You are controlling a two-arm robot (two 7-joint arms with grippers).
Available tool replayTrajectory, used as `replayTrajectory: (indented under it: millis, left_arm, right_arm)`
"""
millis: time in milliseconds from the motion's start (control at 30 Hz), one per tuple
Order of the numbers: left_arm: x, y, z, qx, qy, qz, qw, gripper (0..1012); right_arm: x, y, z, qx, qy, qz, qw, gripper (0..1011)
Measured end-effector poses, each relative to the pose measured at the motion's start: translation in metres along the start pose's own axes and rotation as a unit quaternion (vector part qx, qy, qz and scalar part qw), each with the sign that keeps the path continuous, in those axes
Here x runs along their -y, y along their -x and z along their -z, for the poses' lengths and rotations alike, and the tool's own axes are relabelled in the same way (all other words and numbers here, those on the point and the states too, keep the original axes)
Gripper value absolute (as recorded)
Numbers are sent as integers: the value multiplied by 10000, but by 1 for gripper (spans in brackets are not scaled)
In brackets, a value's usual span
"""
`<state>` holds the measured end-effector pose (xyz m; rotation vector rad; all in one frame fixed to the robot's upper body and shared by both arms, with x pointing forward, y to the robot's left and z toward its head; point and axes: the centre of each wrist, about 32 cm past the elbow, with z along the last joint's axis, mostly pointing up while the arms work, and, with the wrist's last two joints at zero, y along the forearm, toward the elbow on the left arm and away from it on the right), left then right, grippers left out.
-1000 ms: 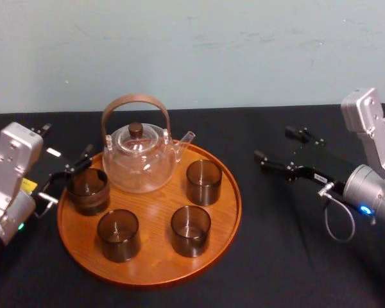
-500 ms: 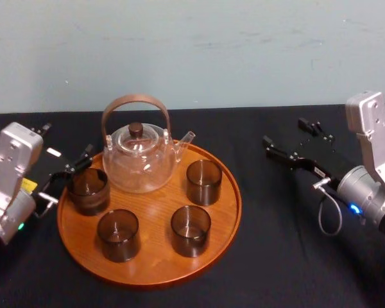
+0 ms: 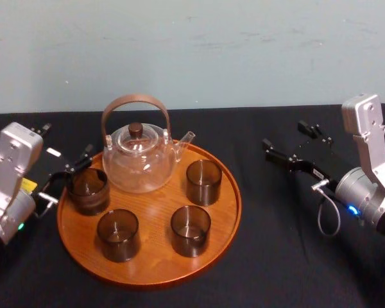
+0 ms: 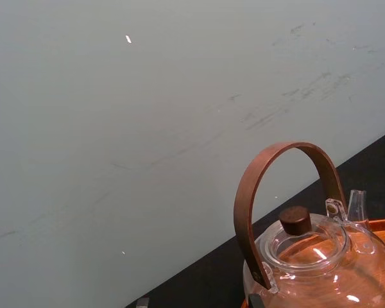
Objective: Pick up the glass from the table and place it on the tray.
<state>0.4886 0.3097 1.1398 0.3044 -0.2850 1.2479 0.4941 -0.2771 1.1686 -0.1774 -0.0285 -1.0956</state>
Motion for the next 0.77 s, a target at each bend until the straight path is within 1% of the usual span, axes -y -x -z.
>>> replayTrajectory:
  millis: [767]
  left_arm:
    - [0, 0, 0, 0, 0, 0, 10000, 1001]
  right_arm:
    - [3, -1, -10, -4, -5, -31, 10000, 1002]
